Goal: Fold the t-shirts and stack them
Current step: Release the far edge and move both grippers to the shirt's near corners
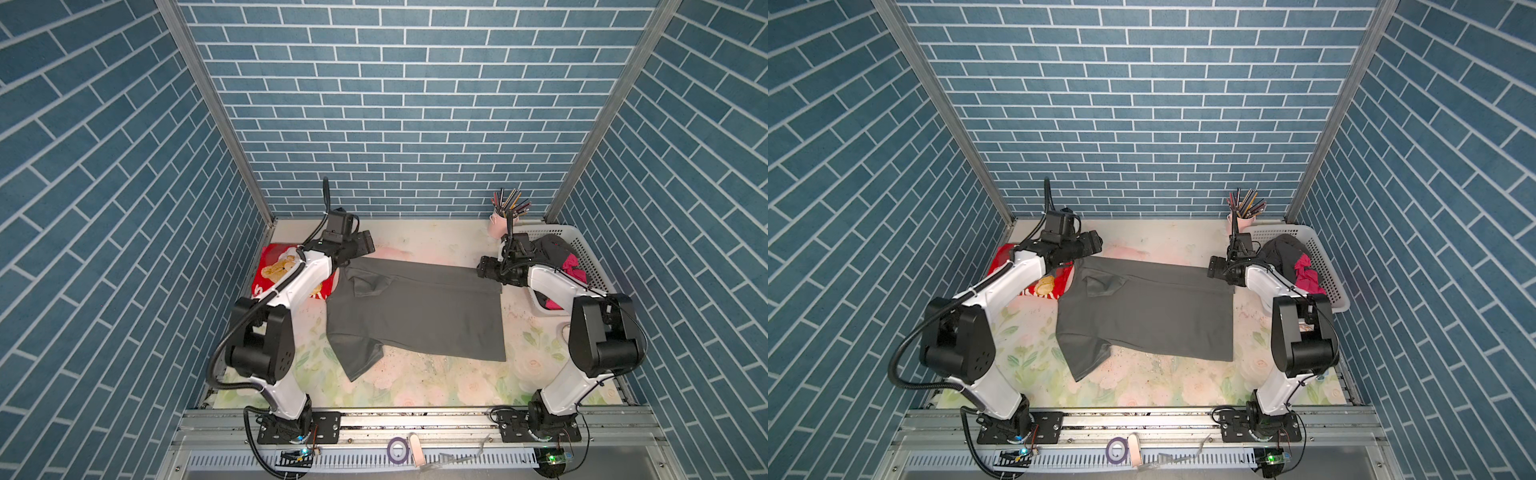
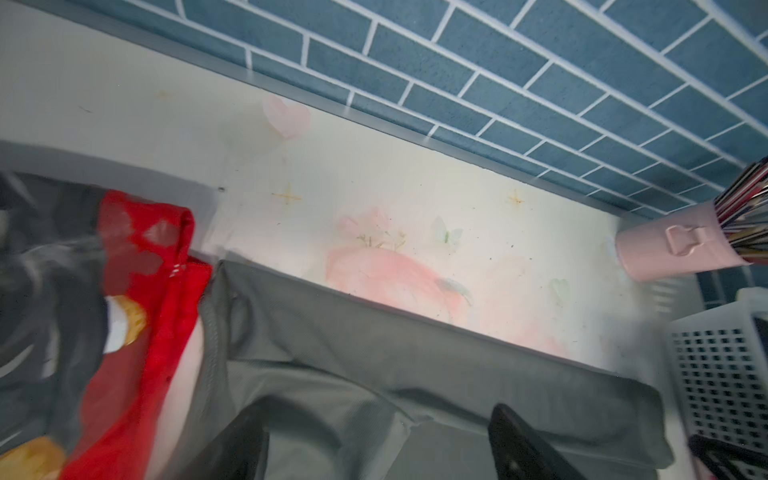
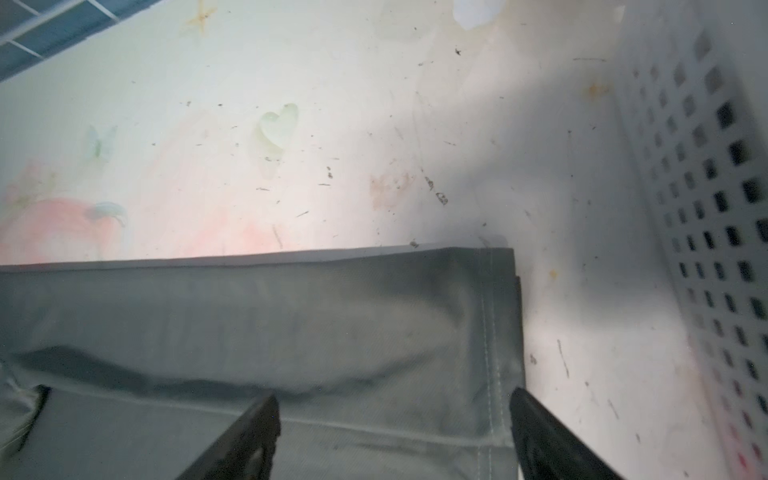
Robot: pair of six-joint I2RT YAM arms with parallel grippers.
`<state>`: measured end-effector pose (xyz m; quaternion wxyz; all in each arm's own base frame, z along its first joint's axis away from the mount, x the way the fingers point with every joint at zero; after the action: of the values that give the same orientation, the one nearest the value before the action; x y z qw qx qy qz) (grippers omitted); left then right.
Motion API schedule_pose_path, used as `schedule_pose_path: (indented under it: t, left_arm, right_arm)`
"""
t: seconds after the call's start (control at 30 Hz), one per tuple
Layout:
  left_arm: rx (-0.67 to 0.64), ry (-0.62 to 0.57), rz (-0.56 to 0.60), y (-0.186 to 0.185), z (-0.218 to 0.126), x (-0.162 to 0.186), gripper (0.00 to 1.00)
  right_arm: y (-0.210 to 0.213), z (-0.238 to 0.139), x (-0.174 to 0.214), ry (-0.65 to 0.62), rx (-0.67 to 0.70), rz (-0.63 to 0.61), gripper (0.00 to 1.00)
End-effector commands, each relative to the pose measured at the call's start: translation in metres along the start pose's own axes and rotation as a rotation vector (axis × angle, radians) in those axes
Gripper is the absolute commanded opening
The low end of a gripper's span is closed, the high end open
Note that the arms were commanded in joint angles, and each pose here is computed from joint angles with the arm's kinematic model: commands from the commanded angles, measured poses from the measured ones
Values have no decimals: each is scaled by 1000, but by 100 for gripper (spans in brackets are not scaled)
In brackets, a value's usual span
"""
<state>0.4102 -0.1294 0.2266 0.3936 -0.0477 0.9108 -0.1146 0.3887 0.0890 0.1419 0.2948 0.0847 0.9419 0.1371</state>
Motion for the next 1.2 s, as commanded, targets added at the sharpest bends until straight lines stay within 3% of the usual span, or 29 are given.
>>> schedule_pose_path:
  t: [0.0,0.13,0.27,0.5,0.7,1.0,1.17]
  left_arm:
    - [-226,-35,108,22,-32,21,87]
    - [-157,-12,13,33,-55,46,87]
    - [76,-14,-128,33,-68,68,87]
    - [160,61,-165,34,-88,121,87]
    - [166,173,-103,44,-85,161,87]
    - [308,240,-156,22,-68,161,87]
    - [330,268,-175,19,-59,166,87]
  right_arm:
    - [6,-23,12,-16,17,14,91]
    - [10,-52,38,-11,34,1,94]
    - [0,-70,74,25,60,12,95]
    - [-22,-80,141,131,135,54,95]
    - [-23,-92,184,196,186,123,83]
    - [-33,-112,216,240,335,226,83]
    - [-42,-113,231,259,323,308,80]
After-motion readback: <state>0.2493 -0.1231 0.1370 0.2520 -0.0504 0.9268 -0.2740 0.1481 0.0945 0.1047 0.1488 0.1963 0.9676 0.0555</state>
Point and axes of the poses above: each gripper's point midway between its finger pads, its own z axis out along the fingers, its own y axis along the line the jaws close on, x = y × z, the point moved 5 cm from there along -z, back along the fingers, and after that the axes turned 5 degrees about z, right-handed, at the moved point
